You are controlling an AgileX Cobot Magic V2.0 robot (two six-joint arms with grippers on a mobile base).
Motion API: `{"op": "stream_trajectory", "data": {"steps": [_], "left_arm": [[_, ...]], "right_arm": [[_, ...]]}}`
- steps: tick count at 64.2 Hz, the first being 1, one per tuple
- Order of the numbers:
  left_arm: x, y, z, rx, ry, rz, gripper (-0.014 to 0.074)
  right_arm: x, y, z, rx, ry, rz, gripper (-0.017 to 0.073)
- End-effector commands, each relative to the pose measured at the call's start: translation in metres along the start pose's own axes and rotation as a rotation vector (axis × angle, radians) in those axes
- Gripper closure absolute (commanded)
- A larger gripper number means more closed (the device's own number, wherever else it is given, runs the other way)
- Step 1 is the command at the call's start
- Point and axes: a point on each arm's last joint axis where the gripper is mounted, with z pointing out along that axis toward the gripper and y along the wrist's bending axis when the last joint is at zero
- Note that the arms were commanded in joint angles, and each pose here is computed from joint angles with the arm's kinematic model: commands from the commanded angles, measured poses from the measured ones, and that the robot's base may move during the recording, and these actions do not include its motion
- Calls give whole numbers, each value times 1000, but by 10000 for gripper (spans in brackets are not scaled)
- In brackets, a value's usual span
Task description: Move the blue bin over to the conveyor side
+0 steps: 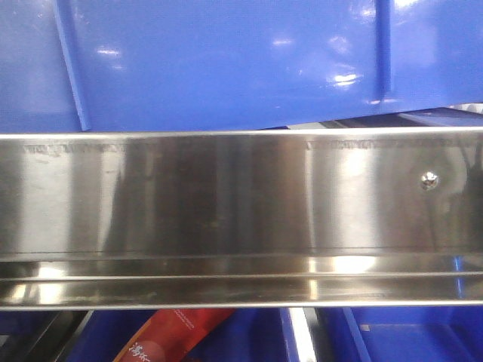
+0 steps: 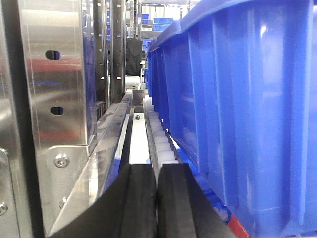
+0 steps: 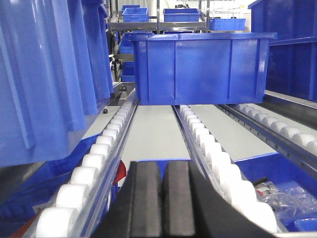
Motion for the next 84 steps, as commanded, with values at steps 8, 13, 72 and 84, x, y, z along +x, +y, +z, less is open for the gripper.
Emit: {"op": "stream_trajectory", "data": {"steps": [8, 13, 72, 84], "left_arm": [[-2, 0, 0, 6, -18, 3, 592], [-2, 0, 0, 6, -18, 3, 592], [-54, 0, -9, 13, -232, -141, 592], [-110, -2, -21, 28, -199, -127, 592]], "right_arm": [[-2, 0, 0, 0, -22, -1, 641], [-2, 0, 0, 0, -22, -1, 641], [-56, 0, -16, 10, -584, -11, 641], [-119, 5, -33, -11, -413, -12, 641]]}}
